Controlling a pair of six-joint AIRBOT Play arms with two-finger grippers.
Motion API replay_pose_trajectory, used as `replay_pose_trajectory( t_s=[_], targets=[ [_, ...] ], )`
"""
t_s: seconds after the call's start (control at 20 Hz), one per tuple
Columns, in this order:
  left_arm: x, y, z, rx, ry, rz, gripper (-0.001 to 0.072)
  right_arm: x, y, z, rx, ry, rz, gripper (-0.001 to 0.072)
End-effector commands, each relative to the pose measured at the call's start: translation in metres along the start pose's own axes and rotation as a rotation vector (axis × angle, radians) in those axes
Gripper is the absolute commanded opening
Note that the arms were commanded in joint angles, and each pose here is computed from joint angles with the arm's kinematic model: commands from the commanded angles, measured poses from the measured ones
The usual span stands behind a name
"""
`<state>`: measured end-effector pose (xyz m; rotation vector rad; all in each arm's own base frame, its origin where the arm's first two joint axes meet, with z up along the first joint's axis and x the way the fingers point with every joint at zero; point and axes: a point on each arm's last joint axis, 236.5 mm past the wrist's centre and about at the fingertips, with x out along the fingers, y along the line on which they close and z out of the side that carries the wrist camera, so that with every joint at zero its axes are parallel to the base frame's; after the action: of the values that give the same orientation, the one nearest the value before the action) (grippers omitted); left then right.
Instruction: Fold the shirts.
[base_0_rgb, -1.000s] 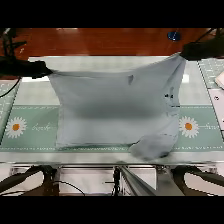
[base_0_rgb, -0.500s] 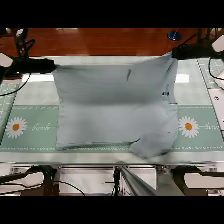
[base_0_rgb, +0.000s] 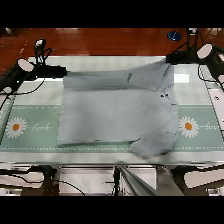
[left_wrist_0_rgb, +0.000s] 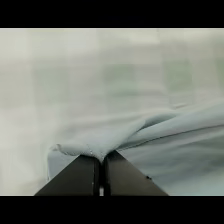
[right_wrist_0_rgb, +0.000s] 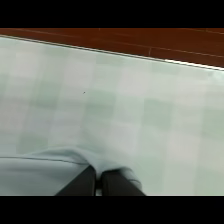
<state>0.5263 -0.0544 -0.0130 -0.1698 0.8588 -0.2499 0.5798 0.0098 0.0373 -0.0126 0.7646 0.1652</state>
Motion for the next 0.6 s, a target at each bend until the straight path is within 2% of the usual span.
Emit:
replay_pose_trajectory(
  t_s=[0.0, 0.2, 0.4, 0.55],
  targets=[
    [0.006, 0.010, 0.011, 0.023, -0.057, 0.037, 0.0030, 0.012, -0.005, -0.002, -0.002, -0.014, -0.013, 0.0015],
    [0.014, -0.001, -0.025, 0.018, 0.086, -0.024, 0.0030, 0.017, 0.008, -0.051, 0.008, 0.179, 0.049, 0.0016],
    [-0.010, -0.023, -0.074, -0.039, 0.323, -0.118, 0.0029, -0.018, -0.004, -0.100, -0.018, 0.430, -0.010, 0.0016],
    [-0.034, -0.040, -0.092, -0.102, 0.457, -0.172, 0.0029, -0.054, -0.004, -0.109, -0.025, 0.519, -0.023, 0.0016]
  ],
)
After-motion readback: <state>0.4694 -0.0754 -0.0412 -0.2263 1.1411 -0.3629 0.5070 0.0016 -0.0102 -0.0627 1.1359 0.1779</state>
